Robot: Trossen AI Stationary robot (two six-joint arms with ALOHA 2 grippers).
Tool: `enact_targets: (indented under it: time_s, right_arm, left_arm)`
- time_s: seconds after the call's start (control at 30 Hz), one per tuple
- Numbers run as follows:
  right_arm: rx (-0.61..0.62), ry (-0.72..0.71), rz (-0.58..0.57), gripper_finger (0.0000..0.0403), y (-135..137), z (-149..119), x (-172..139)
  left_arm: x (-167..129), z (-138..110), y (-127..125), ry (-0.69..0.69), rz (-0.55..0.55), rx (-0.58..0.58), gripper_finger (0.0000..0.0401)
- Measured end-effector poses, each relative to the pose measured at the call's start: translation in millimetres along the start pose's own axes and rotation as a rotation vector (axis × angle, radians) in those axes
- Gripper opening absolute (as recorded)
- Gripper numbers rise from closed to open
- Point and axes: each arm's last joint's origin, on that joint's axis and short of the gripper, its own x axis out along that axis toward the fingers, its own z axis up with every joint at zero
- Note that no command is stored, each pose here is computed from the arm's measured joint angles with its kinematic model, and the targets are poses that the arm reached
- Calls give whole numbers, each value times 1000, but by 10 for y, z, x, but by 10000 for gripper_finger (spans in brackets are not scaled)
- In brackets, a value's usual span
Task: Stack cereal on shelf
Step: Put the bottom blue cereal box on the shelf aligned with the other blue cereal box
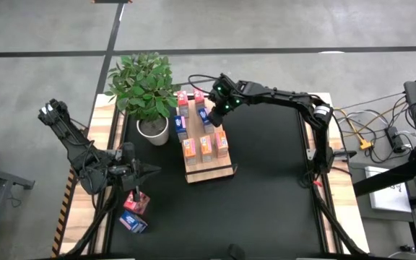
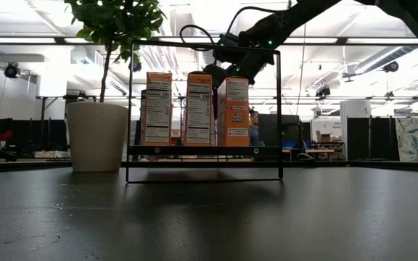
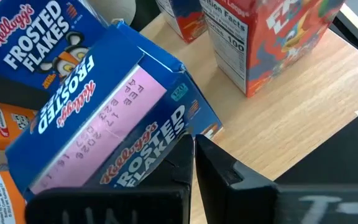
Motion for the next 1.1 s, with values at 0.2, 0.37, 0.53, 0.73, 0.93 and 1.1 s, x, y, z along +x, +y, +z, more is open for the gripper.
enact_targets:
  time_s: [0.2,0.37,0.53,0.73,0.93,1.1]
  right_arm:
    - [8,27,0,9,-2,-27,0]
    - [2,37,39,9,10,-33,-4]
    - [-10,38,52,9,26,-34,-6]
    - [-5,52,50,9,24,-47,-11]
    - [-17,47,53,9,41,-43,-9]
    - [-25,49,58,9,70,-46,-2]
  left_arm:
    - [-1,-1,1,0,0,1,0]
    - [-2,-1,1,0,0,1,0]
    - [-2,-1,2,0,0,1,0]
    - [-2,-4,1,2,-1,3,0]
    - [-2,-5,1,2,-1,3,0]
    - [-2,-5,1,2,-1,2,0]
